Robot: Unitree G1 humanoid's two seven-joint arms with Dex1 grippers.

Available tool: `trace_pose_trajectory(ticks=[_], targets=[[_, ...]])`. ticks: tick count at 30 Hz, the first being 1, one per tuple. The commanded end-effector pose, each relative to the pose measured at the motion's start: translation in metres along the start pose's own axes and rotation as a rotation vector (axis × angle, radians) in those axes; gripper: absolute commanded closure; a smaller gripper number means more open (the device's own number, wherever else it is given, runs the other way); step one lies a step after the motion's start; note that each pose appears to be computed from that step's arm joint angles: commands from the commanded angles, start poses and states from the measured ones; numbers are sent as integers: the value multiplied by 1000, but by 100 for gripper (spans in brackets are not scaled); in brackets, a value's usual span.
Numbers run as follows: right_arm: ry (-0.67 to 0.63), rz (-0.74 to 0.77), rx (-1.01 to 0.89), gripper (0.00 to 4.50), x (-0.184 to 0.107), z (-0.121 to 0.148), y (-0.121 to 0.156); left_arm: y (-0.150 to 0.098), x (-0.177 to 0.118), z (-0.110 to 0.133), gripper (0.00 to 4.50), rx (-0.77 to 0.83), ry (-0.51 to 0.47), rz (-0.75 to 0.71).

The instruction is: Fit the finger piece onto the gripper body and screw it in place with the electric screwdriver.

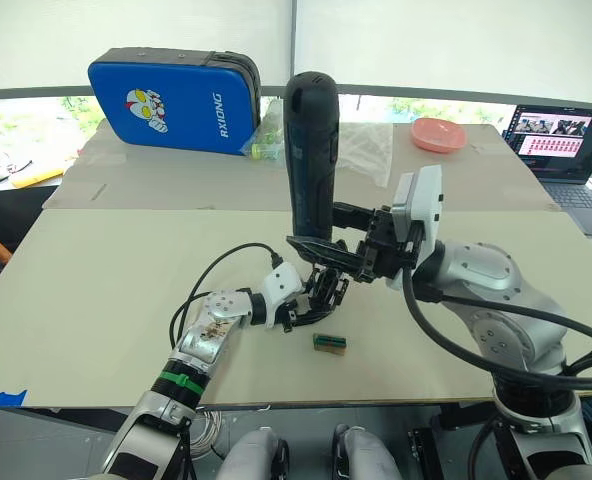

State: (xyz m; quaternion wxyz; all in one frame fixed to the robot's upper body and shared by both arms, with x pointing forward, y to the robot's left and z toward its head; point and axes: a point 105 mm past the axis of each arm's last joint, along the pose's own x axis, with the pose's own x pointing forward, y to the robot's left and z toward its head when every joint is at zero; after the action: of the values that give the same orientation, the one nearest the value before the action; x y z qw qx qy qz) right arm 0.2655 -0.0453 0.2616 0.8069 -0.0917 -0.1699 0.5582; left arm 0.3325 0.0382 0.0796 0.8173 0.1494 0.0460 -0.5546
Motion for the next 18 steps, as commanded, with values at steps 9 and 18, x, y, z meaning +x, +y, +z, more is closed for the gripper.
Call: trace_pose_trajectory(ticks=[9,18], targets=[[-71,-1,-61,262,-1,15,0,-6,1,-8,223,-19,27,-9],[-71,0,-55,262,1,13,1,-6,0,-10,223,-23,29,-4]])
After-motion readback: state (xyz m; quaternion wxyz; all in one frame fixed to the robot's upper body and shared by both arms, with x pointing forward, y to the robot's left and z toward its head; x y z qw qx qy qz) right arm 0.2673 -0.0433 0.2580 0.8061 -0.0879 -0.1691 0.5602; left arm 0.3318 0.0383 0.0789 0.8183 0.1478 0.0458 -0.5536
